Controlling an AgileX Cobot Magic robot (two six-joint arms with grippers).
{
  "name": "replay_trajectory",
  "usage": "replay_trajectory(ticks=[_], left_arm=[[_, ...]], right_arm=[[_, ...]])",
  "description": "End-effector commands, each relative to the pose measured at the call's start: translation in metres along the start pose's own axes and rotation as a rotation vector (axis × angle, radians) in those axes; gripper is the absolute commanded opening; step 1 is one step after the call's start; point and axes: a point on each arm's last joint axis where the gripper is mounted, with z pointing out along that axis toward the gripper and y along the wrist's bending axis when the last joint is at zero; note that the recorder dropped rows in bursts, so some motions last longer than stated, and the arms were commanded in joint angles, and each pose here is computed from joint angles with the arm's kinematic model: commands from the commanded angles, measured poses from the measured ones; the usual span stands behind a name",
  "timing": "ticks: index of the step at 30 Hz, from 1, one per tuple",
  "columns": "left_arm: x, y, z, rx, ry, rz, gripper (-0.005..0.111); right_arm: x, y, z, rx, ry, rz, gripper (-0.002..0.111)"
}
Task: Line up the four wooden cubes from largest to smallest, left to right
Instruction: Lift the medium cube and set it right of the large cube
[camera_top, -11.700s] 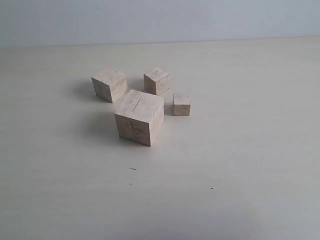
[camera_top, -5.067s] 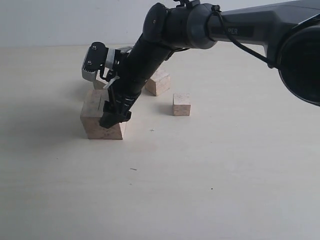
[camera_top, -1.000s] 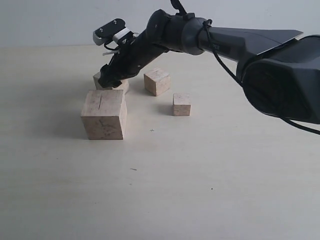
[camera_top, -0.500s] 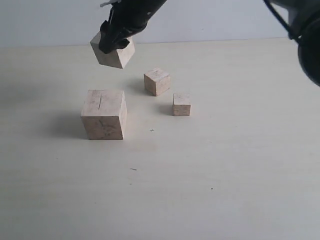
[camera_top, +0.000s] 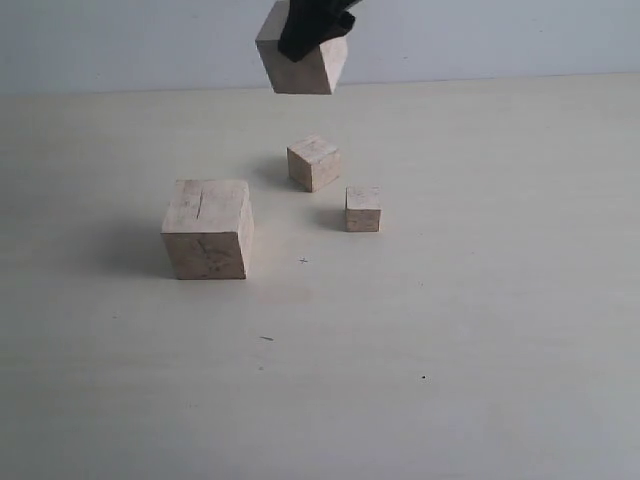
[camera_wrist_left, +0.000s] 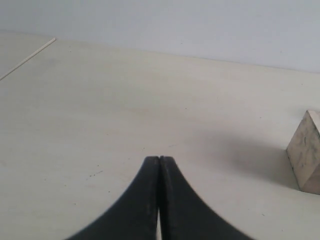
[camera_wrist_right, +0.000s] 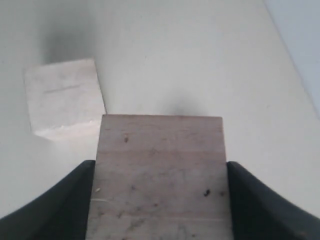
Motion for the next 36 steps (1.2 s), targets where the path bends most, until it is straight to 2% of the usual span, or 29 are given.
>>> replay_trajectory(ticks=[1,6,12,19,30,36], left_arm=[[0.0,0.0,0.0,0.002,-0.015,-0.015,0.0],[0.0,0.0,0.0,0.002,-0.015,-0.015,0.0],[0.0,0.0,0.0,0.002,-0.015,-0.015,0.0],[0.0,0.0,0.0,0.002,-0.015,-0.015,0.0],[0.0,0.0,0.0,0.002,-0.015,-0.015,0.0],[0.0,0.0,0.0,0.002,-0.015,-0.015,0.0]], right_arm=[[0.032,0.01,0.033,-0.13,0.084,-0.067,0.0],[0.062,0.034,0.07,-0.302,0.074,-0.079,0.0],[0.078,0.042,0.092,-0.296,0.009,-0.14,0.0],[0.078,0.04,0.101,-0.252,-0.058,-0.119,0.0],[0.1,0.041,0.144,-0.324,-0.033,-0.084,0.0],[0.106,0.044,0.162,-0.361,-0.101,-0.149,0.0]])
